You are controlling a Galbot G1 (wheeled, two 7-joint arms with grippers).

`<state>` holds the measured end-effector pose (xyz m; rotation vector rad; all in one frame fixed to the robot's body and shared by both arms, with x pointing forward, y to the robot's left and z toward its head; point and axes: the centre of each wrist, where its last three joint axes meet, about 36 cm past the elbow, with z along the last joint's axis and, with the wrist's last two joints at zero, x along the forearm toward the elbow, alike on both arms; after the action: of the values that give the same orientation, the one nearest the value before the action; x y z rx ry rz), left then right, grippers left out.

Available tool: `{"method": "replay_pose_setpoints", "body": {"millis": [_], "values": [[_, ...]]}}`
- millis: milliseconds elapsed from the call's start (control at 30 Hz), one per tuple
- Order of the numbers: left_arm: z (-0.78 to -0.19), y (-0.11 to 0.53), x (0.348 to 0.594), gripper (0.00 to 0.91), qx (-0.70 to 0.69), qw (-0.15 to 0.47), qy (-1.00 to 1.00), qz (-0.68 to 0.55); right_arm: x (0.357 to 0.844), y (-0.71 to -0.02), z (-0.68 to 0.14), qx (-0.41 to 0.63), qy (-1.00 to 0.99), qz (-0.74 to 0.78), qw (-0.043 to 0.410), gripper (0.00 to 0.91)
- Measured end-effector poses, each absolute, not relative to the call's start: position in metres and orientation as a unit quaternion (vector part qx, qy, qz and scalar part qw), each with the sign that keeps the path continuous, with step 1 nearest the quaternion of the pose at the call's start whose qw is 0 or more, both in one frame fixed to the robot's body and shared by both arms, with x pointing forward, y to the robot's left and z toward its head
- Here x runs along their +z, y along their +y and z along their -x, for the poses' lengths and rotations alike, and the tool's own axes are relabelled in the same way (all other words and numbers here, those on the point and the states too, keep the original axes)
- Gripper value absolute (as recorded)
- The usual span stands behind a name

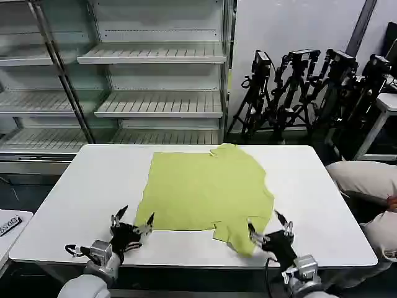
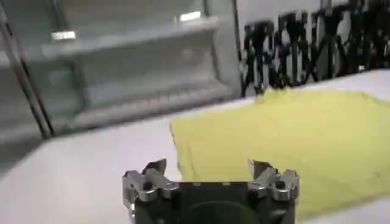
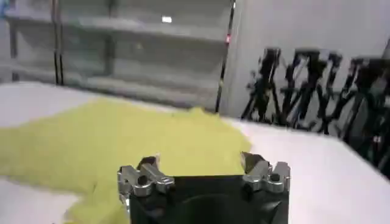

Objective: Fold and organize the clothes.

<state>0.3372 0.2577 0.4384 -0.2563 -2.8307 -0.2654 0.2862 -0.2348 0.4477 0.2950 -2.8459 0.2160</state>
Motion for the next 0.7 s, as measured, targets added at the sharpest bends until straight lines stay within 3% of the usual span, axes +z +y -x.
{"method": "replay_pose_setpoints", "body": {"millis": [300,700], "values": [[-0.333,0.270,0.432,0.907,-0.069,0.205,-0.974,0.065,0.439,-0.227,-0.267,0.062,-0.976,-0.103,0.179,0.907],[-0.335,0.282,0.430,0.907,-0.057,0.238,-0.968,0.053,0.432,-0.214,-0.259,0.055,-0.969,-0.105,0.216,0.907]]}}
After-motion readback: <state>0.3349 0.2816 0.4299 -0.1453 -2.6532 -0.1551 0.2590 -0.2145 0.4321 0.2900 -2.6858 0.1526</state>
